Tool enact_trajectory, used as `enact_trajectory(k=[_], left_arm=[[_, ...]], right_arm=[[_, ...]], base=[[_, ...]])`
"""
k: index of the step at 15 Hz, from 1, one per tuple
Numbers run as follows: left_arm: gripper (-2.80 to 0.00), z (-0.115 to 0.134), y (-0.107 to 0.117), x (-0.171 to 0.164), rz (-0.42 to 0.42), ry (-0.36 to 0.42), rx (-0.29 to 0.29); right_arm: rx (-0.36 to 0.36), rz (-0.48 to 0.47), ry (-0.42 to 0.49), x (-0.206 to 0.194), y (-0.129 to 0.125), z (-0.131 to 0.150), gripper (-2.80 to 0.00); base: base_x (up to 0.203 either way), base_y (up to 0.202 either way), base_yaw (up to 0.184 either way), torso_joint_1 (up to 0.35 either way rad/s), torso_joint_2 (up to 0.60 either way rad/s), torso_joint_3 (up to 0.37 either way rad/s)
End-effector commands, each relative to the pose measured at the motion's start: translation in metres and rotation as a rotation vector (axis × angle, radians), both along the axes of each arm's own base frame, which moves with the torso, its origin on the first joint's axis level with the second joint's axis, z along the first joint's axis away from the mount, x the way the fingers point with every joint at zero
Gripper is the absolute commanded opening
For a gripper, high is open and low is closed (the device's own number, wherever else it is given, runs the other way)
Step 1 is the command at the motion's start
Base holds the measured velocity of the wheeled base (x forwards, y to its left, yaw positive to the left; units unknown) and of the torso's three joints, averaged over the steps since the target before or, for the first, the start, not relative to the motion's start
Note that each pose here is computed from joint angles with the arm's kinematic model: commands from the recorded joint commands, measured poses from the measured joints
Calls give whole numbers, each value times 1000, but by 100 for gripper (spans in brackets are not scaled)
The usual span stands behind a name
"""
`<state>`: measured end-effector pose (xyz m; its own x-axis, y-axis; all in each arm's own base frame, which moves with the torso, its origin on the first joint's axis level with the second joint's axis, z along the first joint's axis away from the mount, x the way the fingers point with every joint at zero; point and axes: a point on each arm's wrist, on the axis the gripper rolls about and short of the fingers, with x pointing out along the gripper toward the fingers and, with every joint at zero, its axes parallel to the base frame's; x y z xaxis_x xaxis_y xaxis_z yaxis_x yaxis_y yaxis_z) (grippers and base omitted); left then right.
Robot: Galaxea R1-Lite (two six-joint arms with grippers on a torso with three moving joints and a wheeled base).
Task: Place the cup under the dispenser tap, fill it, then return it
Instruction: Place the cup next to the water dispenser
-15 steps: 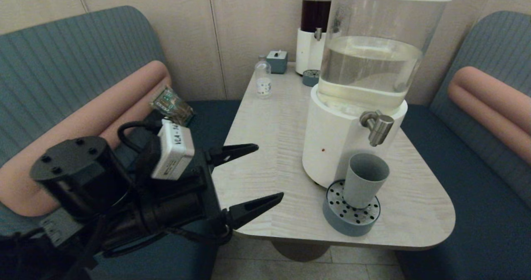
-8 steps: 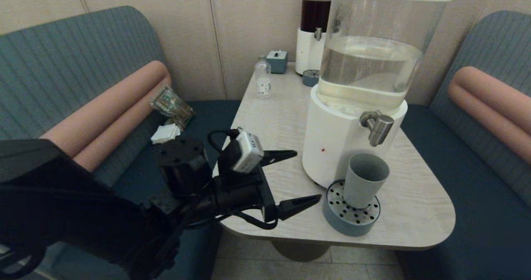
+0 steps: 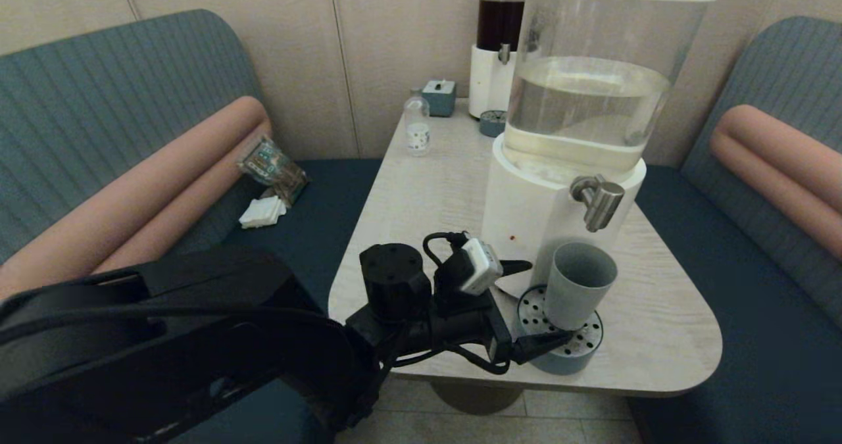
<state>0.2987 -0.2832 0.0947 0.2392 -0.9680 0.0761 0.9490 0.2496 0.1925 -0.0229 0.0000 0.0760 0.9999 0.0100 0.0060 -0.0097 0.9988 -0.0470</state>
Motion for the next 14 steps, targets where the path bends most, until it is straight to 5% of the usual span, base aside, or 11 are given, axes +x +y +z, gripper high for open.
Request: enact_trajectory(k=[1, 14], left_arm=[[0, -19, -14, 10, -3, 13, 2], [0, -33, -42, 22, 4, 2, -34]], right_arm=[[-1, 1, 3, 0, 0, -1, -280], [-1, 1, 3, 0, 0, -1, -280]], base=[[0, 0, 0, 0, 0, 0], [0, 0, 0, 0, 0, 0]])
